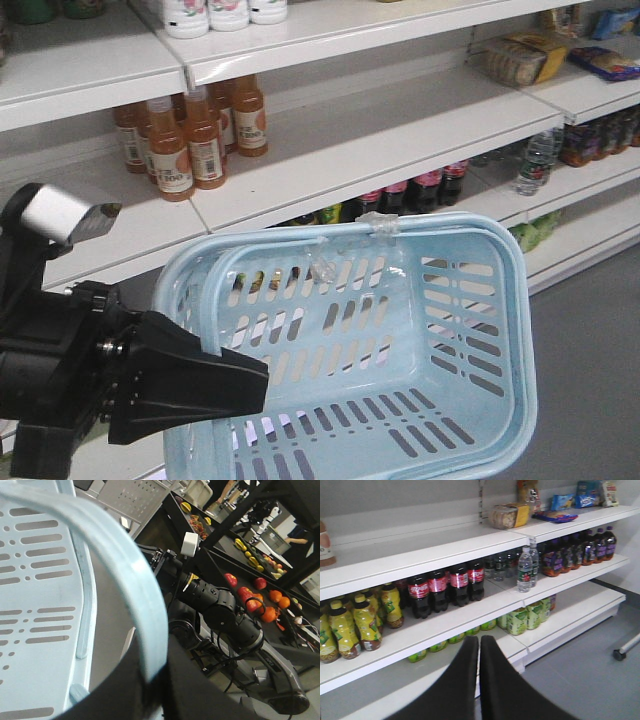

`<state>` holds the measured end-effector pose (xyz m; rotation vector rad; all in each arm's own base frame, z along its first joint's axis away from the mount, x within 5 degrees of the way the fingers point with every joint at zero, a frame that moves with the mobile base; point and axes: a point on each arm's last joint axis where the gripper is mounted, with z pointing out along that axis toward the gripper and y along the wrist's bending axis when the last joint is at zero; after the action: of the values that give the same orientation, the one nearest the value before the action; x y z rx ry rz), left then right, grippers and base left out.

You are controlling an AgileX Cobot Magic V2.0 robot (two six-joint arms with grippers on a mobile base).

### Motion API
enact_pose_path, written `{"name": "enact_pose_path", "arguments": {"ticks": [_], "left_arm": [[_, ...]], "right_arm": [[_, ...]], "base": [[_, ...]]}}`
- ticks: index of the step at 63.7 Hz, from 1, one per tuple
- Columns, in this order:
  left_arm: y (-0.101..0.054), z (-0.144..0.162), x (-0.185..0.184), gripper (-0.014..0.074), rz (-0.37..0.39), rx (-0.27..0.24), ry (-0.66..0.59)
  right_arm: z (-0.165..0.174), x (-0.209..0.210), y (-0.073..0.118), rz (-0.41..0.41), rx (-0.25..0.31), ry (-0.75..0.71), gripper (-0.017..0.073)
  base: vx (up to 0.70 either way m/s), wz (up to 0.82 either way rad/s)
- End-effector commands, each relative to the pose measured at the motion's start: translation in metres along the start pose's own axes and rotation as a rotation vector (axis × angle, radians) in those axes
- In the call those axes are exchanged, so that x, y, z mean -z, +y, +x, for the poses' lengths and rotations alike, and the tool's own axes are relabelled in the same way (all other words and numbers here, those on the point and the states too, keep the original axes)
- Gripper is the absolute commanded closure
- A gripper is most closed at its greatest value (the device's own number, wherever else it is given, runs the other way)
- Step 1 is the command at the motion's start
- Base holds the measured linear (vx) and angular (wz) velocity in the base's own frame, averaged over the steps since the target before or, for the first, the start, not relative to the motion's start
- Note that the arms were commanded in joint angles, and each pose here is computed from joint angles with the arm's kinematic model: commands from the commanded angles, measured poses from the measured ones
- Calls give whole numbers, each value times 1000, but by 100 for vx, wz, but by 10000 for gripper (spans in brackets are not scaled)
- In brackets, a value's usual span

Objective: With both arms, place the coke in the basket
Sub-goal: 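Turn the base away from the shelf while holding the basket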

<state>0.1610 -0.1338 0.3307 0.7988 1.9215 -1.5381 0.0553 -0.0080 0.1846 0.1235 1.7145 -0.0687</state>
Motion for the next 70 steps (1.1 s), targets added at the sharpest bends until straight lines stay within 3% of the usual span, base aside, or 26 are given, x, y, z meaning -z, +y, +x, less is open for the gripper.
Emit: {"name": "enact_pose_path", "arguments": {"ticks": [1, 70], "left_arm": [[-22, -9, 4, 601, 137, -18, -52], [-22, -9, 4, 601, 137, -18, -52]], "right_arm": [[-4, 1, 1, -7, 9, -78, 564], [-4, 1, 1, -7, 9, -78, 564]], "base": [[-6, -48], [-7, -59]]}}
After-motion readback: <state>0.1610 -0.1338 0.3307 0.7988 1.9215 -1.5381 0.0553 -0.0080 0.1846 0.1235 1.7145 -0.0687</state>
